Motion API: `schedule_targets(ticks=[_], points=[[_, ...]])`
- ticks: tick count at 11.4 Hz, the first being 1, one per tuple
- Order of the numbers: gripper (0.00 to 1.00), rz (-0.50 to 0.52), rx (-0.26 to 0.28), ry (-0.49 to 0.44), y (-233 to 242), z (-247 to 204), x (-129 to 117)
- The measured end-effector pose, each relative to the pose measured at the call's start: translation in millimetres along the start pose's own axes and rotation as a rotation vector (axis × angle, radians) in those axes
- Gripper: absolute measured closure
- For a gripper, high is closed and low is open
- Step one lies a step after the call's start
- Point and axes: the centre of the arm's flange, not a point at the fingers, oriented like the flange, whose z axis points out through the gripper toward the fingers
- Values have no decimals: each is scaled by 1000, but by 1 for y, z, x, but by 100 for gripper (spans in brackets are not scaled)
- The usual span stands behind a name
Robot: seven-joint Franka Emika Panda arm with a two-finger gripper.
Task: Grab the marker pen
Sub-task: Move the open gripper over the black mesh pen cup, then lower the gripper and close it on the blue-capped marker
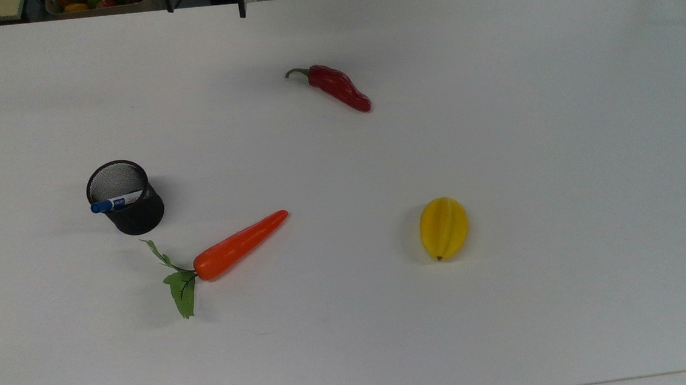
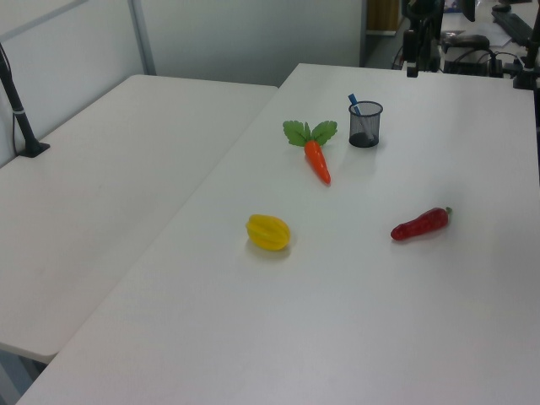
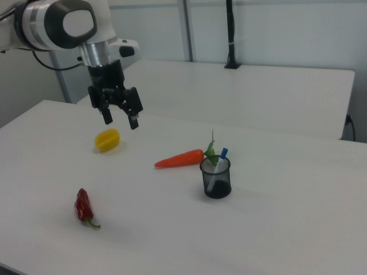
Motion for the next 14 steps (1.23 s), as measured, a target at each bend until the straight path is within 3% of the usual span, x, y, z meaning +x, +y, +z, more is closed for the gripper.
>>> schedule_targets(ticks=[7, 14], points=[[0, 167, -24, 200, 103, 47, 53], [6, 279, -48, 417, 133, 140, 119]])
